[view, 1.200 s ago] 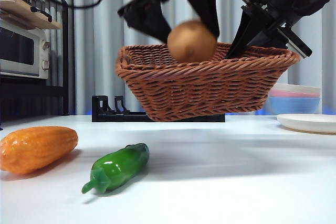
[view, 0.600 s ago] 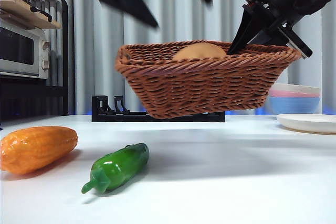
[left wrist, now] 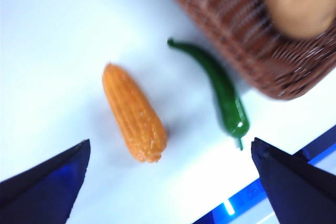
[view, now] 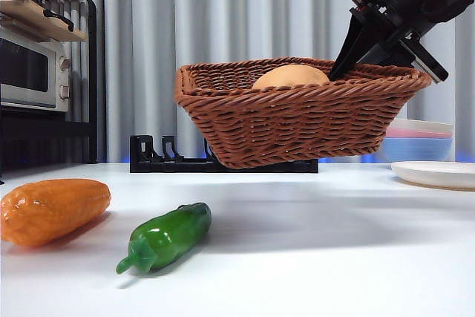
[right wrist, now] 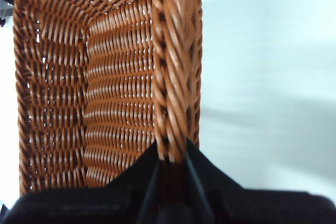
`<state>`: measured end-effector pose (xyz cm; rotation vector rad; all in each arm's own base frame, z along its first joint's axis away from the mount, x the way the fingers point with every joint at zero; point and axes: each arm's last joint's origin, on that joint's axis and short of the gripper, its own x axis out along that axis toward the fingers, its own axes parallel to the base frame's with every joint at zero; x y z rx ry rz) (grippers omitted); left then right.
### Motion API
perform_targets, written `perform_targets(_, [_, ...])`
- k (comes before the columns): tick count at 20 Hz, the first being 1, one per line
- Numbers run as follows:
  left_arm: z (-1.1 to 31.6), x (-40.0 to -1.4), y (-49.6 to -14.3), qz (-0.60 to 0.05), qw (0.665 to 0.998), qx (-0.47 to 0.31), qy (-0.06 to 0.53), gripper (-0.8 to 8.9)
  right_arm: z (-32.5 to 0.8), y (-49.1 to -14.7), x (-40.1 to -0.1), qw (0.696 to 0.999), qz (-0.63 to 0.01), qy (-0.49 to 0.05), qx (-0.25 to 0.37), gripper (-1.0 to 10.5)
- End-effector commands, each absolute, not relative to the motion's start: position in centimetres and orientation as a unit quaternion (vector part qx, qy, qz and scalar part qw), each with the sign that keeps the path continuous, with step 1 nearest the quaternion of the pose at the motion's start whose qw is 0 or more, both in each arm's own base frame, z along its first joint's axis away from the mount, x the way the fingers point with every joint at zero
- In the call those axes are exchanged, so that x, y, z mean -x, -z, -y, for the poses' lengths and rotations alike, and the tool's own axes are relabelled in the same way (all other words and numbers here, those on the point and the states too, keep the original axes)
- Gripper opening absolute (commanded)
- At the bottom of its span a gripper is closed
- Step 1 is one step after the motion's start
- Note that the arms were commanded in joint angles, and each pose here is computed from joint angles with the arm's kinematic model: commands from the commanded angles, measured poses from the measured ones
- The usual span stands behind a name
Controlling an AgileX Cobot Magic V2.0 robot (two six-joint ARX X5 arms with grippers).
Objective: Pick up the basket,pick up the corn from the table,pick up the potato from the table,pick up the cucumber from the table,put all items into the basket
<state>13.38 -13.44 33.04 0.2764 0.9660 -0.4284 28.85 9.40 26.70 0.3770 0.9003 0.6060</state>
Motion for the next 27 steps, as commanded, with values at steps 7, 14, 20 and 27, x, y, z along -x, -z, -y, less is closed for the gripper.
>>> perform_targets(7, [10.5, -18.5, -24.0, -0.502, 0.851, -0.032, 0.154, 5.64, -9.4, -27.2, -29.0, 0.842, -0.413, -0.3, -0.177, -0.1])
perform_targets(14, [10.9, -23.3, -18.9, -0.55, 0.821, -0.026, 0.151, 5.62, -9.4, -27.2, -29.0, 0.842, -0.413, -0.299, -0.177, -0.1])
perform_targets(20, [11.2, -23.8, -17.4, -0.568, 0.805, -0.052, 0.16, -0.03, -9.4, -27.2, -29.0, 0.843, -0.413, -0.297, -0.176, -0.1])
perform_targets(27, [10.6, -19.3, -24.5, -0.487, 0.841, 0.004, 0.236, -0.08, -9.4, -27.2, -29.1, 0.853, -0.411, -0.276, -0.168, -0.1])
